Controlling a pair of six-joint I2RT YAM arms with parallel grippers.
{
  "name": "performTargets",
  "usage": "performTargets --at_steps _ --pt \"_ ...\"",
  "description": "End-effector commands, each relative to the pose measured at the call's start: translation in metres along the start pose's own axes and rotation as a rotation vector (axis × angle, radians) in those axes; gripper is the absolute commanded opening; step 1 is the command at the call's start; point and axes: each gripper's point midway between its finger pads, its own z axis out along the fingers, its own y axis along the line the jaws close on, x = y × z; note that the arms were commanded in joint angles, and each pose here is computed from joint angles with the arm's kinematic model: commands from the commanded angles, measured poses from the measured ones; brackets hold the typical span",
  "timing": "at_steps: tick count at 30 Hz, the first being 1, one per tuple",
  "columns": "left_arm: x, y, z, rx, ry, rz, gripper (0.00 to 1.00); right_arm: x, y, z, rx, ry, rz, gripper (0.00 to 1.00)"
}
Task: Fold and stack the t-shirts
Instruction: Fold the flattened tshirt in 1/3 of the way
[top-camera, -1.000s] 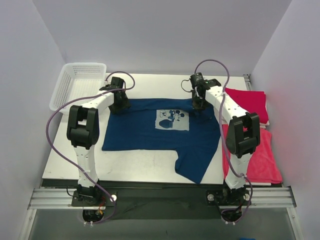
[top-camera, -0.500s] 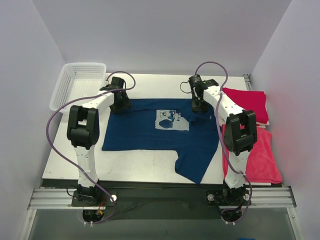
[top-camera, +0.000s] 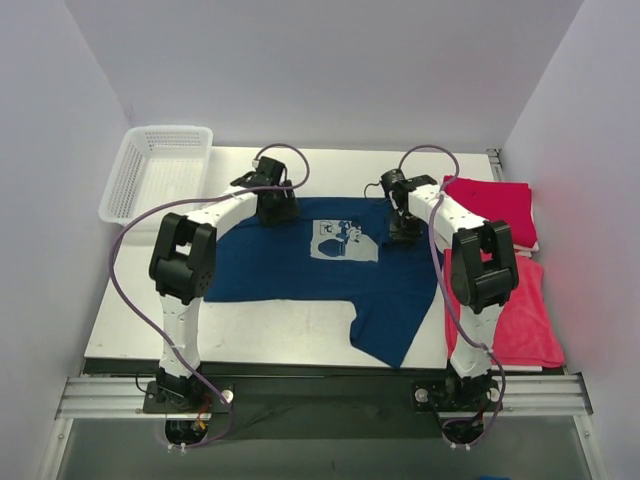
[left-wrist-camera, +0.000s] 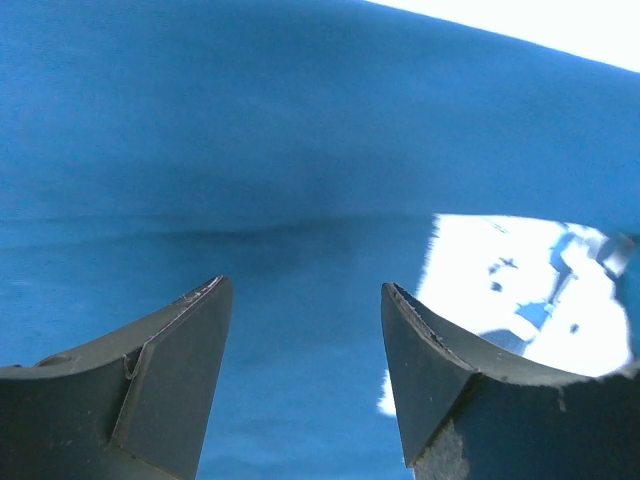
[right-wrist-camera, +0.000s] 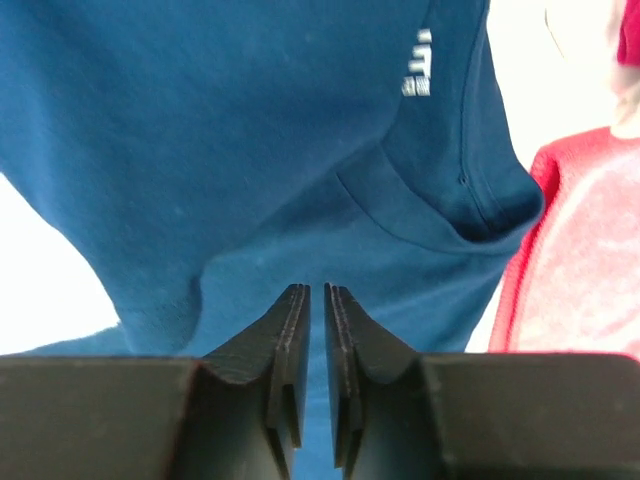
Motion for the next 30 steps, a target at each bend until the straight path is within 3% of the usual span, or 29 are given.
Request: performTargets --at_steps 1,6,30 --pt "-0.024 -0.047 -0.017 0.125 -0.075 0.024 0.71 -0.010 0.004 0.000 -0.021 -0.032 0.033 0.16" --pt "-0.019 -0.051 -0.012 0.124 -0.061 0.031 0.71 -0.018 0.015 0.013 -0.069 -0.018 0.044 0.26" --pt "-0.018 -0.052 -0.010 0.120 -0.055 0.039 0.72 -0.032 0.037 0.049 -0.085 -0.002 0.066 0.24"
